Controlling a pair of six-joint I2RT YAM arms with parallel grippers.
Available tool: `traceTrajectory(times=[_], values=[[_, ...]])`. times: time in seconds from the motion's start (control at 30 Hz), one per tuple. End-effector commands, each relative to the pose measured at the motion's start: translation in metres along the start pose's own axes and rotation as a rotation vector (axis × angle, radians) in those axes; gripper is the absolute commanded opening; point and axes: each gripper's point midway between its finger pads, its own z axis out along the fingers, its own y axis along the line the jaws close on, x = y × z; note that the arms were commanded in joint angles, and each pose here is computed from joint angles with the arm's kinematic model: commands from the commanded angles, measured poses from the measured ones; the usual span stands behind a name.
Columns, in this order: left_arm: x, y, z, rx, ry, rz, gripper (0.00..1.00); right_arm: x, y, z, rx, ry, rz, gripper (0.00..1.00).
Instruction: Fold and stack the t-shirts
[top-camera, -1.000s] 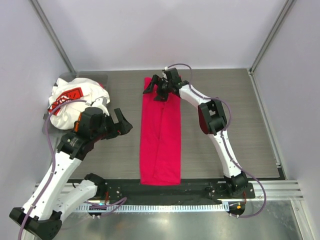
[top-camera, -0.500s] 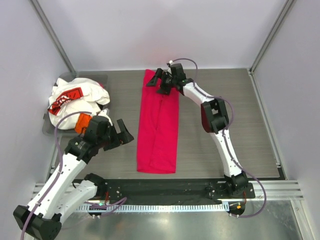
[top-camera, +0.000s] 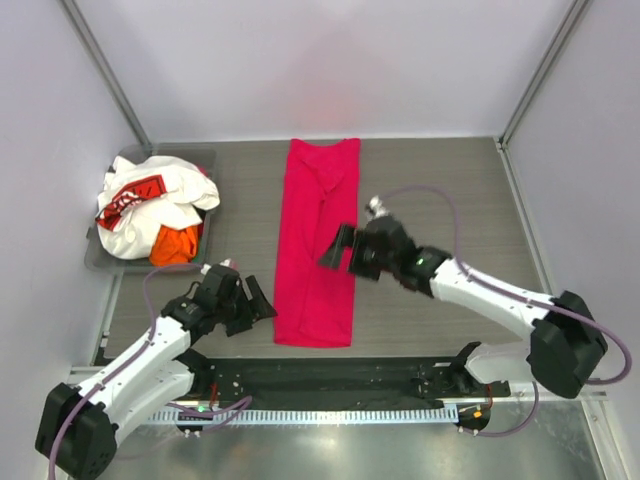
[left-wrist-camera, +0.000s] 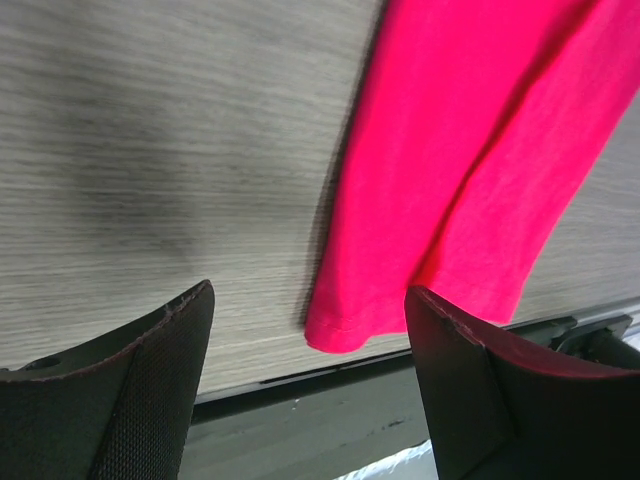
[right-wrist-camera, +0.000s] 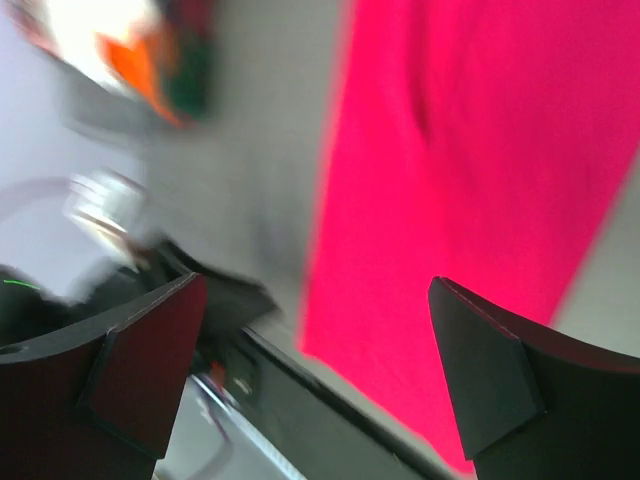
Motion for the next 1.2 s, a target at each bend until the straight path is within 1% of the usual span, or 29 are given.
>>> traceTrajectory(times=[0.0, 0.03, 0.07, 0.1, 0.2, 0.23, 0.33, 0.37, 0.43, 0.5, 0.6, 0.63, 0.67, 0.8, 0.83, 0.9, 0.93, 1.0, 1.03, 1.1, 1.17], values=[[-0.001, -0.019, 0.005, 0.096, -0.019, -0.016, 0.78, 0.105, -0.088, 0.002, 0.321, 0.125, 0.113, 0.99], [0.001, -0.017, 0.006, 0.096, -0.018, -0.020, 0.77, 0.116, -0.083, 0.001, 0.293, 0.125, 0.119, 0.98], [0.006, -0.014, 0.008, 0.098, -0.008, -0.024, 0.77, 0.135, -0.094, -0.002, 0.309, 0.150, 0.124, 0.95], [0.009, -0.013, 0.009, 0.097, -0.002, -0.029, 0.77, 0.150, -0.090, -0.002, 0.301, 0.157, 0.119, 0.94], [0.018, -0.010, 0.013, 0.105, 0.014, -0.042, 0.75, 0.171, -0.099, -0.004, 0.344, 0.173, 0.099, 0.91], [0.020, -0.010, 0.013, 0.106, 0.016, -0.044, 0.73, 0.175, -0.103, -0.003, 0.360, 0.178, 0.094, 0.87], [0.027, -0.006, 0.015, 0.107, 0.022, -0.055, 0.71, 0.186, -0.108, -0.005, 0.380, 0.189, 0.105, 0.82], [0.031, -0.002, 0.017, 0.103, 0.029, -0.054, 0.68, 0.189, -0.110, -0.006, 0.389, 0.195, 0.111, 0.77], [0.033, -0.003, 0.016, 0.113, 0.027, -0.061, 0.65, 0.198, -0.115, -0.010, 0.413, 0.205, 0.126, 0.74], [0.037, 0.000, 0.017, 0.114, 0.033, -0.065, 0.63, 0.207, -0.119, -0.018, 0.443, 0.215, 0.106, 0.73], [0.038, 0.004, 0.018, 0.116, 0.028, -0.070, 0.59, 0.215, -0.125, -0.025, 0.455, 0.213, 0.121, 0.66], [0.039, 0.004, 0.019, 0.117, 0.025, -0.072, 0.56, 0.217, -0.126, -0.027, 0.459, 0.214, 0.125, 0.60], [0.040, 0.006, 0.019, 0.116, 0.029, -0.072, 0.55, 0.221, -0.131, -0.029, 0.469, 0.217, 0.135, 0.57], [0.042, 0.004, 0.019, 0.127, 0.033, -0.066, 0.52, 0.230, -0.137, -0.035, 0.480, 0.220, 0.141, 0.52], [0.042, 0.004, 0.019, 0.128, 0.032, -0.061, 0.49, 0.231, -0.139, -0.035, 0.483, 0.218, 0.143, 0.48], [0.042, 0.005, 0.020, 0.126, 0.031, -0.061, 0.45, 0.227, -0.139, -0.034, 0.482, 0.203, 0.134, 0.45], [0.042, 0.004, 0.021, 0.135, 0.029, -0.061, 0.39, 0.227, -0.138, -0.033, 0.482, 0.200, 0.132, 0.41], [0.042, 0.002, 0.023, 0.143, 0.029, -0.063, 0.33, 0.226, -0.137, -0.032, 0.478, 0.197, 0.127, 0.37], [0.042, 0.002, 0.023, 0.144, 0.029, -0.062, 0.24, 0.227, -0.139, -0.032, 0.483, 0.201, 0.124, 0.30], [0.041, -0.002, 0.022, 0.156, 0.025, -0.059, 0.20, 0.228, -0.141, -0.033, 0.486, 0.202, 0.123, 0.26], [0.040, -0.006, 0.022, 0.167, 0.021, -0.056, 0.20, 0.229, -0.144, -0.036, 0.489, 0.202, 0.128, 0.25]])
